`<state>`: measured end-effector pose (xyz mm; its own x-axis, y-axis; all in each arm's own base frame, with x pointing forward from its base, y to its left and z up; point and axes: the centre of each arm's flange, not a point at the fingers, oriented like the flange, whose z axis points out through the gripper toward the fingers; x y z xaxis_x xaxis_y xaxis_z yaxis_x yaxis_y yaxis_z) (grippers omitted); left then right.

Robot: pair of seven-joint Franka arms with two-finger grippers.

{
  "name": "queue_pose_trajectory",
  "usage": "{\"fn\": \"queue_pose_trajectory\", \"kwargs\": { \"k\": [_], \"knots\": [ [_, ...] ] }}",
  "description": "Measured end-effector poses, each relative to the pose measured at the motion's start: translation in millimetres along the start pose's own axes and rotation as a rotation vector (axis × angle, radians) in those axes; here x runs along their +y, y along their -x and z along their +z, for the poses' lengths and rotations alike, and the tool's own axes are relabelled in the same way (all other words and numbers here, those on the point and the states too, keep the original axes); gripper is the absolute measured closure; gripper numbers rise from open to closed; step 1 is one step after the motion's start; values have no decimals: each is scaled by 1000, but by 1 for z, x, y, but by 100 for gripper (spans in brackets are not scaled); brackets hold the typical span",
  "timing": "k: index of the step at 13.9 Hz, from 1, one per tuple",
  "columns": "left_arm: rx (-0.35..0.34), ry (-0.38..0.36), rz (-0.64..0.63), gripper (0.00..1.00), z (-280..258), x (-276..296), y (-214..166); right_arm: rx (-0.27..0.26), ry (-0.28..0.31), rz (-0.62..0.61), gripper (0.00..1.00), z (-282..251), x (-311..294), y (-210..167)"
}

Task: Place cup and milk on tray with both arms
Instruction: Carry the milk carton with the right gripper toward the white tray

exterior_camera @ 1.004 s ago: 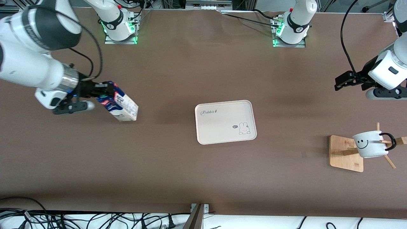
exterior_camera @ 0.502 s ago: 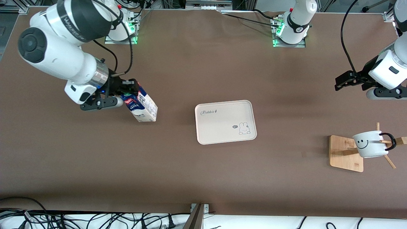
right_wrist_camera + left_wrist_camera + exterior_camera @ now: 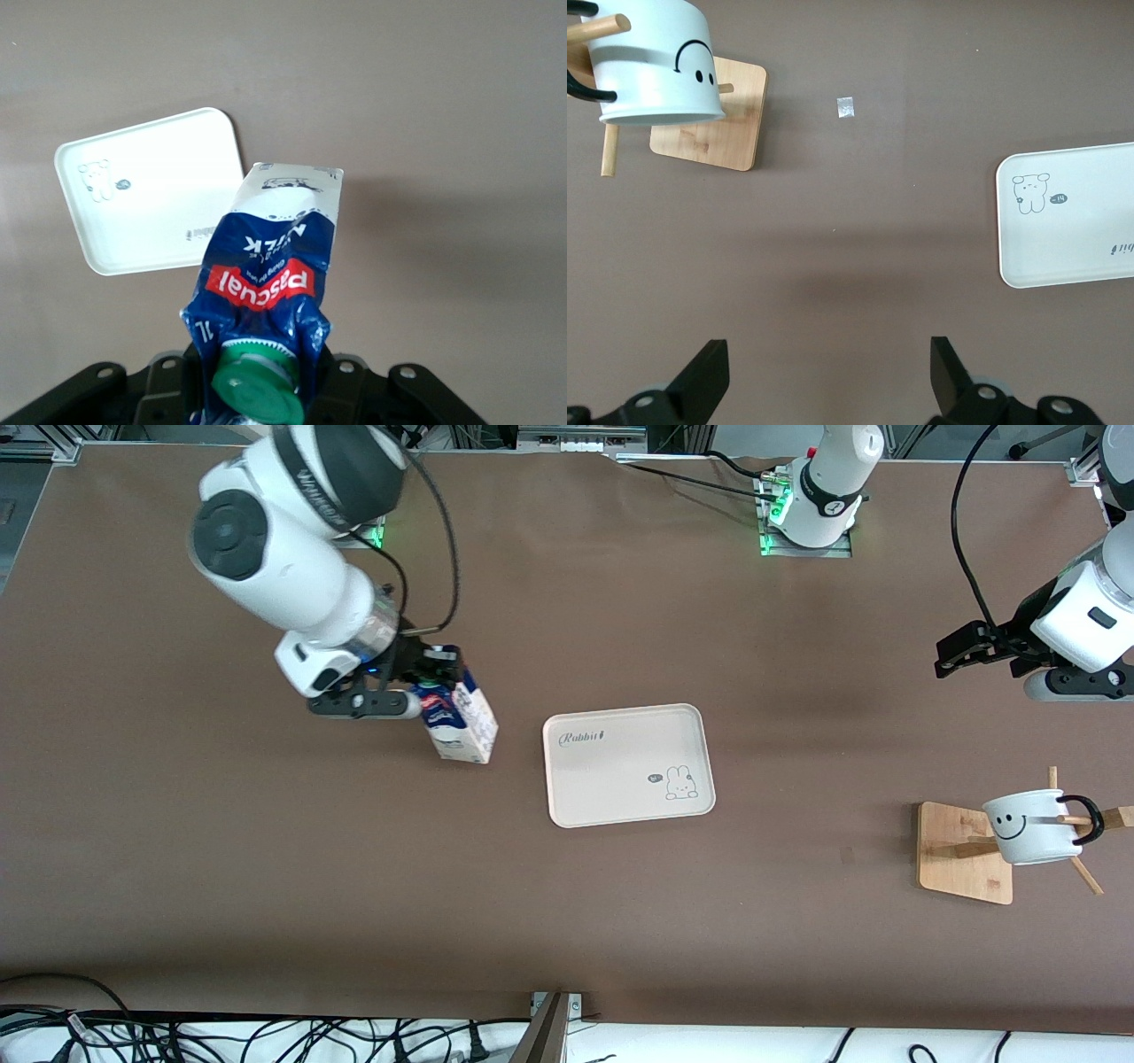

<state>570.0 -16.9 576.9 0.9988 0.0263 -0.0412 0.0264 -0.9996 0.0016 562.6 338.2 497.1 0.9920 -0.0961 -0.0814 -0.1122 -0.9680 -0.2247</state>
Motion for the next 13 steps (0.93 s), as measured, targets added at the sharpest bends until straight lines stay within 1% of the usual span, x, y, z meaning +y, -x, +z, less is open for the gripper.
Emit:
{"fn": "queue_pose_trajectory", "kwargs": {
  "k": [1,2,4,7,10,11,13],
  "knots": [
    [0,0,0,0,0,0,0,8,-5,2,59,7,-11,4],
    [0,0,0,0,0,0,0,12,-2,-21,59,14,-19,7],
    [0,0,0,0,0,0,0,-11,15,-128,59,29,-28,12],
    [1,0,0,0,0,0,0,-104,66,-231,59,54,-46,26],
    [1,0,0,0,-1,0,0,-200,110,-297,59,54,-76,27],
    [2,0,0,0,-1,0,0,-216,117,-306,59,55,-82,23],
    [2,0,0,0,-1,0,0,-231,119,-308,59,68,-87,13]
  ]
}}
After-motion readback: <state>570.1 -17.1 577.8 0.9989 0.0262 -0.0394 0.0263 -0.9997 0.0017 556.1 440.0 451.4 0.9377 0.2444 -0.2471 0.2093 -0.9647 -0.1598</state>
